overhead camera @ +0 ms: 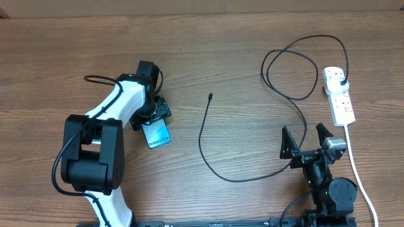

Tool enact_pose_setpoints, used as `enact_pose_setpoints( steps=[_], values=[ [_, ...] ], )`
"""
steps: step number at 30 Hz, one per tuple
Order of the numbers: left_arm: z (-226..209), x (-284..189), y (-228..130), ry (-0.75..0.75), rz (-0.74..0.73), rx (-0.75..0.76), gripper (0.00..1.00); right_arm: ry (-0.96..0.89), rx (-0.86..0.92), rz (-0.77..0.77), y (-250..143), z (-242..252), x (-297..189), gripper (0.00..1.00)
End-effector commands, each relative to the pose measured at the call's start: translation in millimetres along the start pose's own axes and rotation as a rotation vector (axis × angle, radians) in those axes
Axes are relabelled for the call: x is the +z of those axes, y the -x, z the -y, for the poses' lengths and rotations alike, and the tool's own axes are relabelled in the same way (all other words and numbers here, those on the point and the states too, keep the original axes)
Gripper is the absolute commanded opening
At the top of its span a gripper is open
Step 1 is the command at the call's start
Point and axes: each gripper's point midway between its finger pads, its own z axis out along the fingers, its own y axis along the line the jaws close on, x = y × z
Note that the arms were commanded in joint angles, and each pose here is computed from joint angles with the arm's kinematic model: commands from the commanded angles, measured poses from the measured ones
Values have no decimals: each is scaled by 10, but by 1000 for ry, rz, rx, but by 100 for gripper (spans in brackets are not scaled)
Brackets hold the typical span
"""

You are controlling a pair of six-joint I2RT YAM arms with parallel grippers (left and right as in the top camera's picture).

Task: Plug charger to phone and switch on socket
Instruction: 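Lift the phone with the left gripper and tilt it upright, then carry the phone with the left gripper toward the table center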

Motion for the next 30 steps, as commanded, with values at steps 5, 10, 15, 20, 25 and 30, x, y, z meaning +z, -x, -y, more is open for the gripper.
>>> enact_pose_setpoints(
  steps=[5,10,15,20,25,30],
  values=[
    [176,-163,47,-46,-50,14,77,-4,-2,4,-17,16,1,100],
    [292,-361,135,-85,-42,22,77,-4,-2,4,-17,15,1,100],
    [466,-533,134,-169,-71,24,77,-4,-2,4,-17,16,1,100],
    [616,-584,42,-258,-127,26,77,-4,-2,4,-17,15,1,100],
    [664,-606,-51,-282,-170,19,77,-4,-2,4,-17,15,1,100],
    [688,-631,-145,-303,-216,17,75,-4,-1,4,-17,16,1,100]
  ],
)
